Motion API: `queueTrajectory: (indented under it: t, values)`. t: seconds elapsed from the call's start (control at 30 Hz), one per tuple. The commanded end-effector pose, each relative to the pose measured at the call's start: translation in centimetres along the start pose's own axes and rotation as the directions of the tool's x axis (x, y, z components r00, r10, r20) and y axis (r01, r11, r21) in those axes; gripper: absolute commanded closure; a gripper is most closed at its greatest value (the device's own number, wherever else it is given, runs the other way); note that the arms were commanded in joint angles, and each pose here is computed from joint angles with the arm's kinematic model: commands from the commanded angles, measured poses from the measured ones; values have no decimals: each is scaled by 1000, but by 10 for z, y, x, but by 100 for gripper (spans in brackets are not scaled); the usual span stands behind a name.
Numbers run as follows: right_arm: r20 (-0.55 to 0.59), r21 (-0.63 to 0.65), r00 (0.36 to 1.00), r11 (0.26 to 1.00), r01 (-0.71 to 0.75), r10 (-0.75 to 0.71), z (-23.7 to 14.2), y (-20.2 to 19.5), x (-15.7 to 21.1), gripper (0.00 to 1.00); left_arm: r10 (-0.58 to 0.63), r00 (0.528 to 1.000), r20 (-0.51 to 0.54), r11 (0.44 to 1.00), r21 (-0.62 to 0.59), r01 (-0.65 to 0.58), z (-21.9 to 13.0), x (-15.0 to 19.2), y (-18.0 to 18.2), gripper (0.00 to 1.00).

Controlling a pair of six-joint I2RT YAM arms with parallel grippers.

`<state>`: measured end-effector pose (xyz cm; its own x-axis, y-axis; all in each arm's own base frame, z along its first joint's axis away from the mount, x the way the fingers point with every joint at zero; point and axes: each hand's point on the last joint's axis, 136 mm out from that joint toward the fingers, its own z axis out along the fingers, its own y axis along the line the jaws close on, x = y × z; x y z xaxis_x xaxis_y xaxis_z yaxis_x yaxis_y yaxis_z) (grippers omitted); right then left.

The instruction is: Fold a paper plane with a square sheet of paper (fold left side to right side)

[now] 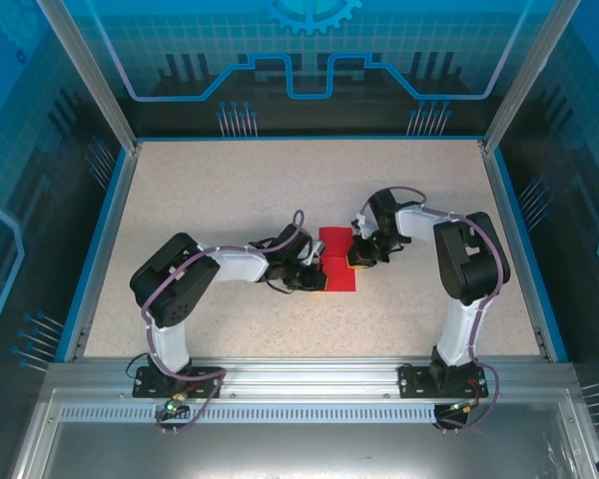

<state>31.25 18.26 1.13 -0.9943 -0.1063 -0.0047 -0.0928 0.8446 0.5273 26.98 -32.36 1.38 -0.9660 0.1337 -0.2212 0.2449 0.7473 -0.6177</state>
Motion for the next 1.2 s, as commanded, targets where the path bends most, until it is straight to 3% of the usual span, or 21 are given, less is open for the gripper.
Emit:
queueTrajectory:
  t: [0.0, 0.47, 0.6, 0.7, 0.83, 1.17]
  values:
    - [22, 84, 999, 996, -36, 34, -4, -28, -14, 98, -58, 992, -110, 990, -132, 43, 8, 37, 37, 94]
    - [80, -49, 994, 996, -75, 79, -28, -27, -29, 97, -50, 994, -99, 992, -122, 38, 5, 34, 33, 94]
    - [121, -115, 993, 993, -4, 18, -41, -1, -23, 97, -47, 994, -97, 992, -119, 35, 6, 33, 32, 94]
    - [83, -147, 996, 988, 43, -31, -31, 20, -10, 97, -45, 994, -97, 992, -120, 33, 6, 33, 31, 94]
    - [37, -86, 997, 994, 74, -71, -10, 28, -3, 97, -46, 994, -99, 992, -122, 34, 6, 34, 32, 94]
    - [-24, 92, 999, 995, 48, -46, 10, 5, -9, 97, -45, 994, -97, 992, -123, 33, 6, 33, 32, 94]
